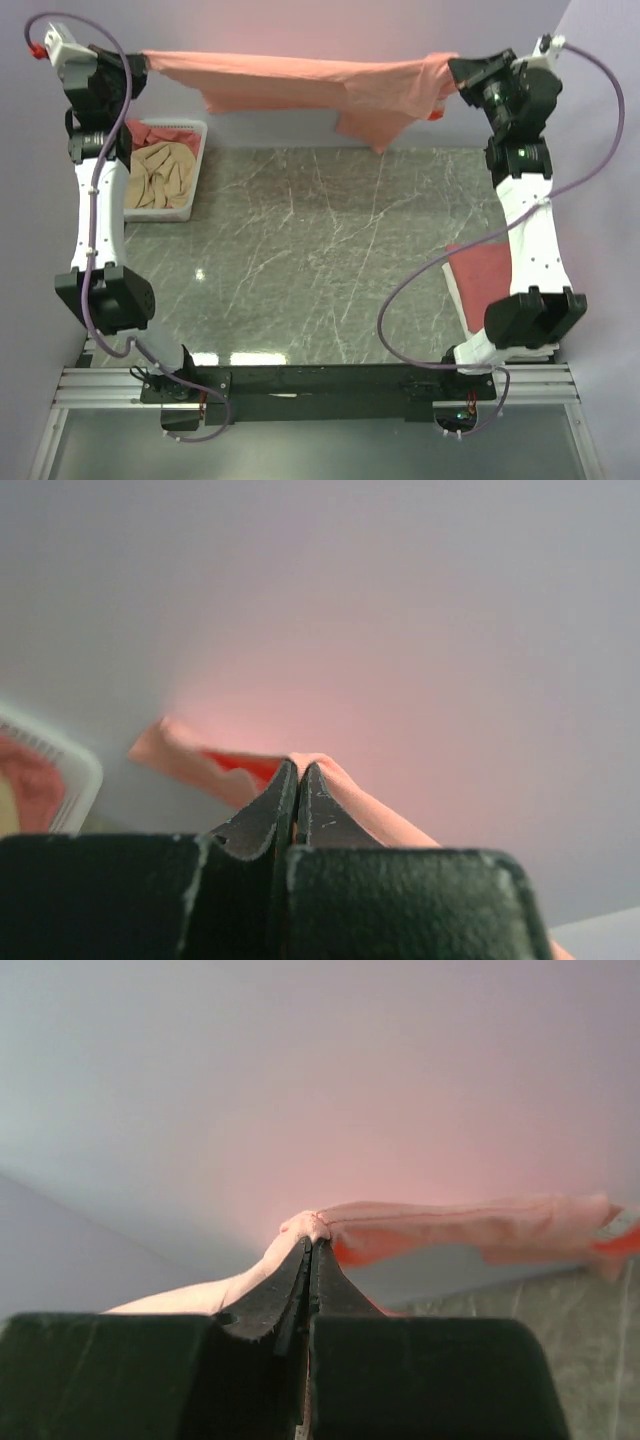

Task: Fold and stack the t-shirts
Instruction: Flatten the tshirt out

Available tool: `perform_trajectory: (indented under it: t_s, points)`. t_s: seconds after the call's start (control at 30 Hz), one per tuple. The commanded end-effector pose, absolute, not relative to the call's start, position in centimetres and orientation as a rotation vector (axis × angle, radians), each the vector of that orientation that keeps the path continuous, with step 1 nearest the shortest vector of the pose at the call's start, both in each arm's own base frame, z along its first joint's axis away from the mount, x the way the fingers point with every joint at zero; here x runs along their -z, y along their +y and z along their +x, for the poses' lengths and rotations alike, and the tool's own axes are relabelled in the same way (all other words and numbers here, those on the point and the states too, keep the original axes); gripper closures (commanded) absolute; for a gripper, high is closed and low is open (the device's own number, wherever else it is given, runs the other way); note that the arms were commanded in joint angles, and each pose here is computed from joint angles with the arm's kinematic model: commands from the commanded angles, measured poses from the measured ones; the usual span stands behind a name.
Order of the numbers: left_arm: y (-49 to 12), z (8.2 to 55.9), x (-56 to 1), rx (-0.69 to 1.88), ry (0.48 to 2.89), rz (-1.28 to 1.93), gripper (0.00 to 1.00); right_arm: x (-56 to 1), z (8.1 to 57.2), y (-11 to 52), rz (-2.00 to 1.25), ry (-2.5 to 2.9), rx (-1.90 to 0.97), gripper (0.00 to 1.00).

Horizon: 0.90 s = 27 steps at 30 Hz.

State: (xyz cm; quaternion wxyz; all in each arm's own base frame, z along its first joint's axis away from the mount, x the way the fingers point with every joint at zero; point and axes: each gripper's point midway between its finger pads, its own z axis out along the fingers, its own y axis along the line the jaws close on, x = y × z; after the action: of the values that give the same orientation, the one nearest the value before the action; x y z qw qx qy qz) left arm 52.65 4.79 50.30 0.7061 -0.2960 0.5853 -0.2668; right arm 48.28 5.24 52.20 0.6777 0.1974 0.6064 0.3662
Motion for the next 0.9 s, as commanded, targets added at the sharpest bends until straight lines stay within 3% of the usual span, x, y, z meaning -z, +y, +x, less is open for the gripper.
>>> perform_trajectory:
  t_s: [0.0, 0.07, 0.1, 0.27, 0.43, 0.53, 0.57, 0.63, 0.7, 0.87]
  points:
    - [4.7, 51.0, -48.0, 0.615, 1.324, -0.654, 0.99, -48.1, 46.5, 4.2, 0.518, 1.398, -0.828, 1.0]
    - [4.8, 50.6, -42.5, 0.602, 1.409, -0.72, 0.99, -44.4, 45.2, 4.1, 0.563, 1.46, -0.832, 1.0]
    - [4.7, 50.3, -40.5, 0.609, 1.442, -0.758, 0.99, -38.7, 45.0, 4.2, 0.636, 1.565, -0.835, 1.0]
    - [3.4, 46.7, -25.1, 0.617, 1.686, -0.945, 0.99, -23.6, 41.5, 4.5, 0.788, 1.851, -0.804, 0.99]
    - [1.7, 41.3, -12.8, 0.624, 1.886, -1.158, 0.95, -14.0, 37.8, 4.3, 0.861, 2.066, -0.74, 0.76]
    - [1.1, 38.7, -10.0, 0.617, 1.935, -1.207, 0.87, -10.2, 35.1, 4.3, 0.864, 2.148, -0.689, 0.49]
    - [1.0, 38.1, -9.6, 0.608, 1.943, -1.215, 0.8, -9.0, 33.7, 4.3, 0.854, 2.175, -0.668, 0.47]
    - [1.1, 36.6, -9.6, 0.585, 1.931, -1.202, 0.76, -7.9, 32.1, 4.0, 0.856, 2.195, -0.62, 0.39]
    - [1.1, 35.5, -10.2, 0.569, 1.918, -1.186, 0.71, -7.1, 30.4, 3.5, 0.847, 2.2, -0.57, 0.36]
    - [1.3, 32.4, -9.7, 0.509, 1.921, -1.197, 0.72, -7.3, 27.1, 3.0, 0.847, 2.179, -0.501, 0.36]
